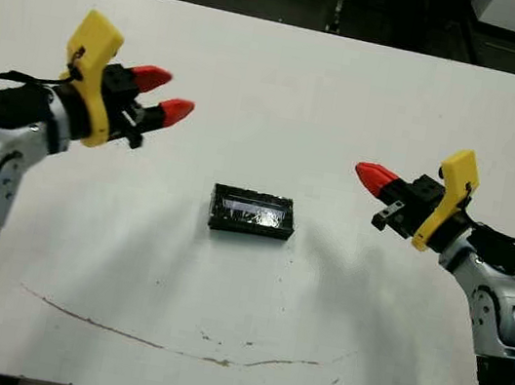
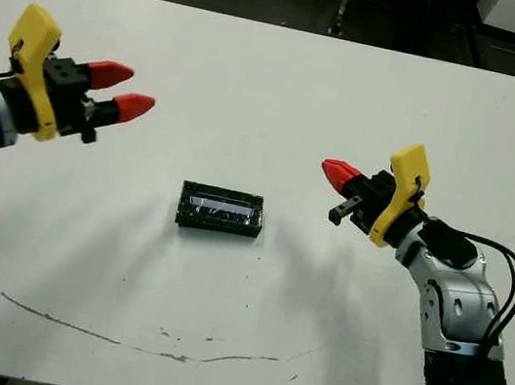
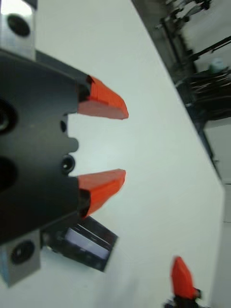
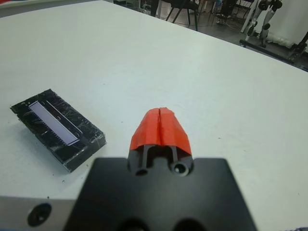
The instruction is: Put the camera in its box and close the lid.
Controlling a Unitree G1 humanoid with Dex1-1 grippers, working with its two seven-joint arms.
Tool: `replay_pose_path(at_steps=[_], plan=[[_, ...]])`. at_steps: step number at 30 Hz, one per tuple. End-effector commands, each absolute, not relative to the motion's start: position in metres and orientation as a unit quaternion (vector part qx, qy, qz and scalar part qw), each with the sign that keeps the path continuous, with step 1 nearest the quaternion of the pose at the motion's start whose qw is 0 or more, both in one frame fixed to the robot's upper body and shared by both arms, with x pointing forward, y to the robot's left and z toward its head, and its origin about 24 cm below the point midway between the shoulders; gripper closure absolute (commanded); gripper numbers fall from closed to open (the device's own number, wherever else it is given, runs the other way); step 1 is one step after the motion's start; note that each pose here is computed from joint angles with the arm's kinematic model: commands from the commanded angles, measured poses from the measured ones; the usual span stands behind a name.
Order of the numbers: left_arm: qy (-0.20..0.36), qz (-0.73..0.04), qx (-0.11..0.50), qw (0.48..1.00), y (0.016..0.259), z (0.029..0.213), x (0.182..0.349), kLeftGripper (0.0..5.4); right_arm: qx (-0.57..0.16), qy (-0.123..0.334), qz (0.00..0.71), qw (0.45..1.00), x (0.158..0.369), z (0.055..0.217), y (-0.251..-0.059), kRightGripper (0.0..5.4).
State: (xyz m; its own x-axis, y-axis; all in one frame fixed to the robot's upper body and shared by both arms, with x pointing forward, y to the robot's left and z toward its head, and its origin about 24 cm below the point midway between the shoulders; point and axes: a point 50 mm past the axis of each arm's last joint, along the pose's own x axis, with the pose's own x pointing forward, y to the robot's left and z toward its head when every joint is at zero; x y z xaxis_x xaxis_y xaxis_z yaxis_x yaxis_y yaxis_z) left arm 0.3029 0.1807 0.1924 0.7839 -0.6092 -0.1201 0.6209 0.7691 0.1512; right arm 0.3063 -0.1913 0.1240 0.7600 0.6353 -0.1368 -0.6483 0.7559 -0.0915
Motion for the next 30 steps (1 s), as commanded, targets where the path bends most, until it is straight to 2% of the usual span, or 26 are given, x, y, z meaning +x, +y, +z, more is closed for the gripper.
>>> replay_pose_path(at_steps=[1,12,18,23,30], plan=[[0.041,-0.33,0.052,0.942,0.167,0.181,0.3,3.71,-0.069,0.057,0.331,0.939,0.305,0.121,-0.196,5.4],[0.083,-0.295,-0.05,0.951,0.118,0.138,0.278,5.36,-0.071,0.053,0.338,0.937,0.306,0.119,-0.195,5.4],[0.107,-0.289,-0.048,0.95,0.099,0.108,0.269,5.38,-0.067,0.054,0.337,0.938,0.306,0.118,-0.196,5.4],[0.157,-0.288,-0.069,0.942,0.089,0.083,0.266,5.38,-0.068,0.051,0.34,0.937,0.306,0.118,-0.196,5.4],[0.218,-0.257,-0.067,0.939,0.094,0.056,0.264,5.38,-0.075,0.051,0.338,0.937,0.306,0.121,-0.196,5.4]])
